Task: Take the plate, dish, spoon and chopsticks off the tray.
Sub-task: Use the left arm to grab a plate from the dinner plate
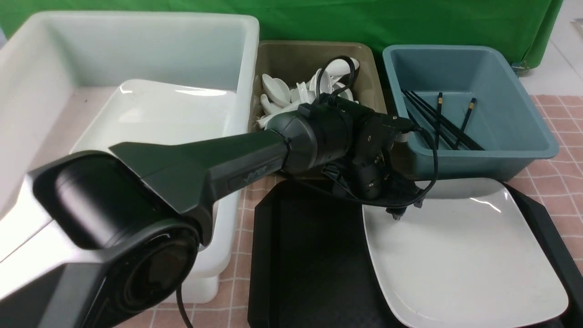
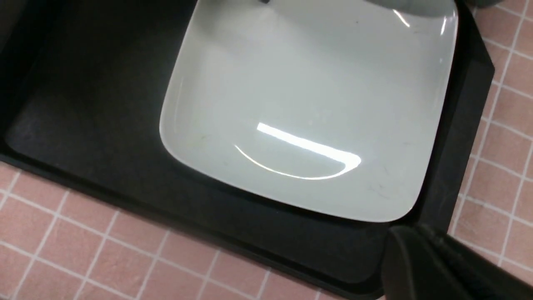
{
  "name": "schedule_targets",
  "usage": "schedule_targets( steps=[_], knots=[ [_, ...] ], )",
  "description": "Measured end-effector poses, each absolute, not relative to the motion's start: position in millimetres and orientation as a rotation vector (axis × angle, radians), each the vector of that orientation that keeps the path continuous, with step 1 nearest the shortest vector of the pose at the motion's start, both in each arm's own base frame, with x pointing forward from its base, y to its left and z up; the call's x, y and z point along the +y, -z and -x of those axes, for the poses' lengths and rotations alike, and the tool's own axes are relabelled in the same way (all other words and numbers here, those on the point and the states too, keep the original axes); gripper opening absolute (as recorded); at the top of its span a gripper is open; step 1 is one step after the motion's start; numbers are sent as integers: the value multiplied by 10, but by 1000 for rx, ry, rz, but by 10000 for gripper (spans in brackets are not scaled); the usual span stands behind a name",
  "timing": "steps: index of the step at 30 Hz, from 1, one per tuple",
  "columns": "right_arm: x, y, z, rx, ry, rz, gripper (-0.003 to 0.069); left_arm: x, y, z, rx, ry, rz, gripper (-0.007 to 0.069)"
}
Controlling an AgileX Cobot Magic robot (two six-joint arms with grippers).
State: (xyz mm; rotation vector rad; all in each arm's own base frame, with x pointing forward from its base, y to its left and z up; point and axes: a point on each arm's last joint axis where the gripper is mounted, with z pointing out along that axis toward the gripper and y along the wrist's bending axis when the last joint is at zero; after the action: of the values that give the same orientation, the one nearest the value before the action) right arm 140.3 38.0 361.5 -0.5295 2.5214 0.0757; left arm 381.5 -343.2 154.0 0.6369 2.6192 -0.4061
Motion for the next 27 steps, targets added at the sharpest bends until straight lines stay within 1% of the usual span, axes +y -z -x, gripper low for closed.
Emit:
schedule_targets(
  steps=[1, 2, 3, 4, 5, 6, 7, 12, 14, 17, 18, 21, 25, 26, 27],
  knots=[
    [381, -3615, -1404, 2518, -74, 539, 30, -3433, -1539, -3818, 2617, 405, -639, 419],
    [381, -3616, -1405, 2515, -71, 548, 30, -3431, -1539, -3819, 2616, 402, -641, 372],
    [381, -3616, -1405, 2515, -70, 551, 30, -3430, -1538, -3818, 2617, 400, -642, 360],
    [381, -3616, -1405, 2512, -67, 560, 30, -3426, -1539, -3823, 2621, 410, -634, 268],
    [381, -3616, -1405, 2511, -66, 566, 30, -3417, -1546, -3836, 2624, 426, -623, 202],
    [381, -3616, -1405, 2511, -65, 567, 30, -3412, -1550, -3834, 2633, 435, -612, 162],
    [381, -3616, -1405, 2510, -64, 570, 30, -3410, -1552, -3834, 2638, 438, -610, 153],
    [381, -3629, -1405, 2503, -62, 578, 30, -3385, -1627, -3798, 2653, 417, -666, 153],
    [381, -3688, -1403, 2486, -62, 575, 30, -3359, -1724, -3745, 2665, 400, -716, 139],
    [381, -3836, -1398, 2436, -64, 565, 30, -3334, -1946, -3684, 2639, 403, -770, 104],
    [383, -3911, -1391, 2413, -71, 560, 30, -3325, -2110, -3645, 2610, 423, -790, 80],
    [389, -4027, -1372, 2379, -86, 553, 30, -3288, -2411, -3563, 2559, 448, -822, 46],
    [396, -4160, -1339, 2344, -108, 549, 30, -3219, -2751, -3476, 2492, 463, -842, 25],
    [397, -4160, -1339, 2344, -109, 549, 30, -3215, -2763, -3472, 2491, 463, -842, 25],
    [400, -4185, -1332, 2336, -115, 549, 30, -3181, -2882, -3441, 2464, 465, -854, 19]
  ],
)
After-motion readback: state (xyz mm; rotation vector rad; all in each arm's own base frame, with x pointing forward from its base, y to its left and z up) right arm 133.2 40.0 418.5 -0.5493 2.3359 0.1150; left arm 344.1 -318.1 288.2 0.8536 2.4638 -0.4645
